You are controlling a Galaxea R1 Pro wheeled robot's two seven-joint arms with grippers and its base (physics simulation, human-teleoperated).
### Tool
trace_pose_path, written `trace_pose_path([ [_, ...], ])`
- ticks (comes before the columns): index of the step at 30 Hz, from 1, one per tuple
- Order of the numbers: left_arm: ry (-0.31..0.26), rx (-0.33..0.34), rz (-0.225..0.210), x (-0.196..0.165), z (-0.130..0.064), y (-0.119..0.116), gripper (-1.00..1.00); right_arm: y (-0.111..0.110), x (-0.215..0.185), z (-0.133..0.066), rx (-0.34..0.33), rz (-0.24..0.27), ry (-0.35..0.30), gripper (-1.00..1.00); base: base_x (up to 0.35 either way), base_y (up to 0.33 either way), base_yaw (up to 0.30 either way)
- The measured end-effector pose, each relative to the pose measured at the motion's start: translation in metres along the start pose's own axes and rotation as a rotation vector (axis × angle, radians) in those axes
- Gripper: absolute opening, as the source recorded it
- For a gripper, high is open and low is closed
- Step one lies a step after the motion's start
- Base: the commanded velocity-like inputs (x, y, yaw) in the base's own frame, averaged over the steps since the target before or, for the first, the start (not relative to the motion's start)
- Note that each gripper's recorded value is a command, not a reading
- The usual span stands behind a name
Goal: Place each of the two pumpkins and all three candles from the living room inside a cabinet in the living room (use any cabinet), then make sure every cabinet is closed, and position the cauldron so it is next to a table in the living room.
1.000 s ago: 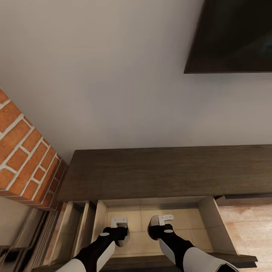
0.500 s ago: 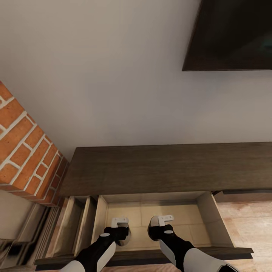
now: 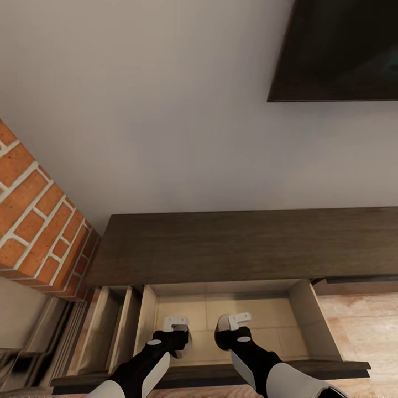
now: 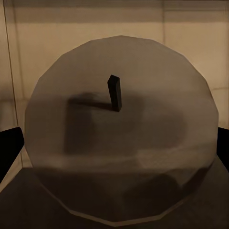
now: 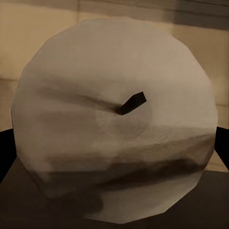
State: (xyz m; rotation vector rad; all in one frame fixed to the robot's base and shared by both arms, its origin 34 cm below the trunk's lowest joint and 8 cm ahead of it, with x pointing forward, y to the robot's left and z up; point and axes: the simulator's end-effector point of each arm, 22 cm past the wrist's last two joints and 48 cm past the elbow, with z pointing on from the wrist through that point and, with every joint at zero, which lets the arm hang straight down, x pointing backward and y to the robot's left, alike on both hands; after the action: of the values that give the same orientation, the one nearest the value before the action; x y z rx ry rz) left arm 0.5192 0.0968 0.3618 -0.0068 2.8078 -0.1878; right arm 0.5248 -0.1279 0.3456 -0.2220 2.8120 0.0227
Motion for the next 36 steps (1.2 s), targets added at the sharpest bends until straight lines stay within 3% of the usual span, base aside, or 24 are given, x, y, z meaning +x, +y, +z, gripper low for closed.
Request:
trace_pose_path([
  [17,-0.001,0.008,-0.006,0.001,0.005,-0.004,-1.00,0.003,0.004,0.007,-0.005,0.000,0.011,-1.00,0.000,0.000,0.000],
  [24,-0.020,0.016,-0.008,-0.011,0.008,-0.008,-1.00,0.007,0.012,0.009,-0.014,-0.009,0.056,-1.00,0.000,0.000,0.000],
  [36,0.003,0.014,-0.009,0.001,0.013,-0.005,-1.00,0.008,0.015,0.013,-0.018,-0.009,0.064,-1.00,0.000,0.000,0.000],
])
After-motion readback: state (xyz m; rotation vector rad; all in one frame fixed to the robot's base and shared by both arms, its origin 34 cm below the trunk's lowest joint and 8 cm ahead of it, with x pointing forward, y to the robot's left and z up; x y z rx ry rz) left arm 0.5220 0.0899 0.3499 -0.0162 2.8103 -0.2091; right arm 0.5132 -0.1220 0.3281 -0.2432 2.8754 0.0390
